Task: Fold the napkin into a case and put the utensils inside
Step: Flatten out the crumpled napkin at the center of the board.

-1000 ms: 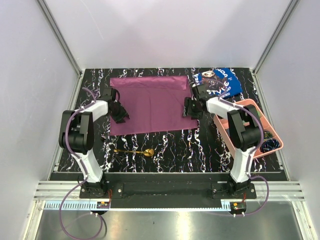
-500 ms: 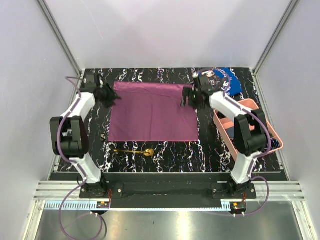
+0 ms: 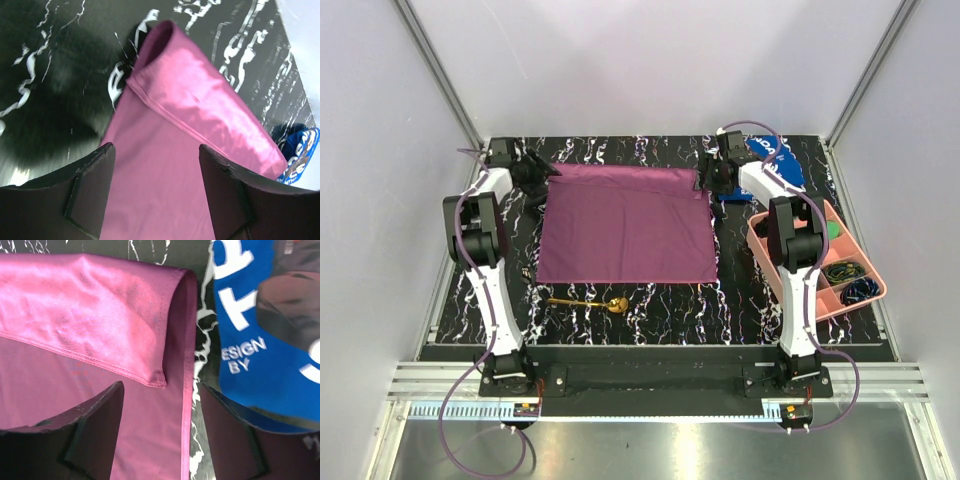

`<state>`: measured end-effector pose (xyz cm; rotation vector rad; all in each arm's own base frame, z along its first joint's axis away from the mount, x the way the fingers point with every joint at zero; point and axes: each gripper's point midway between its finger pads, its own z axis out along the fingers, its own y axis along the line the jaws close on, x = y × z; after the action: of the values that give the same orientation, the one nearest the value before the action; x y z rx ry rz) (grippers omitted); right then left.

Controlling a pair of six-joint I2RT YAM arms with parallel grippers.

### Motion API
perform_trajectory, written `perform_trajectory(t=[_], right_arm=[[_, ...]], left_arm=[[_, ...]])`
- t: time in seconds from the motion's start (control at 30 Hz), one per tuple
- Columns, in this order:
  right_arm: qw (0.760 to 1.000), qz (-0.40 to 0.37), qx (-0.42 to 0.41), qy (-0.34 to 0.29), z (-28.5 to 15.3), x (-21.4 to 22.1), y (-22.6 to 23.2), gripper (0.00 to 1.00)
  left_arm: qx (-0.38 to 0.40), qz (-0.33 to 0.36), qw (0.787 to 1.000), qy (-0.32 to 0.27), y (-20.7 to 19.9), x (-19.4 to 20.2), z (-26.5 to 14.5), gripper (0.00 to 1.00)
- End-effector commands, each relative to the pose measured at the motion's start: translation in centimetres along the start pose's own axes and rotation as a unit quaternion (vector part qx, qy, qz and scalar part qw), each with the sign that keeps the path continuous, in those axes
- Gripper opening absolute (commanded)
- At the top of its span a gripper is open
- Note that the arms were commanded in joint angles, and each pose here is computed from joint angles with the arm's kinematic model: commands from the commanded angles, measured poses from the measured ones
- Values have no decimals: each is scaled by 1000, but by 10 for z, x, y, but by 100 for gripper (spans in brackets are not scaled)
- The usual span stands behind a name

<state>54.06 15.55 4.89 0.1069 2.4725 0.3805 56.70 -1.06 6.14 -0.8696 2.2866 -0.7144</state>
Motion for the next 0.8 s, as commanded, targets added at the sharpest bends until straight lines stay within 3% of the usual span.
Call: perform_trajectory(t=[0.0, 0.37, 0.77], right_arm=[[998, -4, -54, -20, -1, -24, 18, 68], [997, 16, -79, -13, 9, -14, 24, 58], [997, 18, -79, -12, 18, -14, 19, 56]], left_arm=[[73, 3, 997, -33, -37, -29, 7, 69], [76, -22, 996, -47, -30, -41, 30, 57], [71, -41, 995, -58, -27, -49, 37, 61]])
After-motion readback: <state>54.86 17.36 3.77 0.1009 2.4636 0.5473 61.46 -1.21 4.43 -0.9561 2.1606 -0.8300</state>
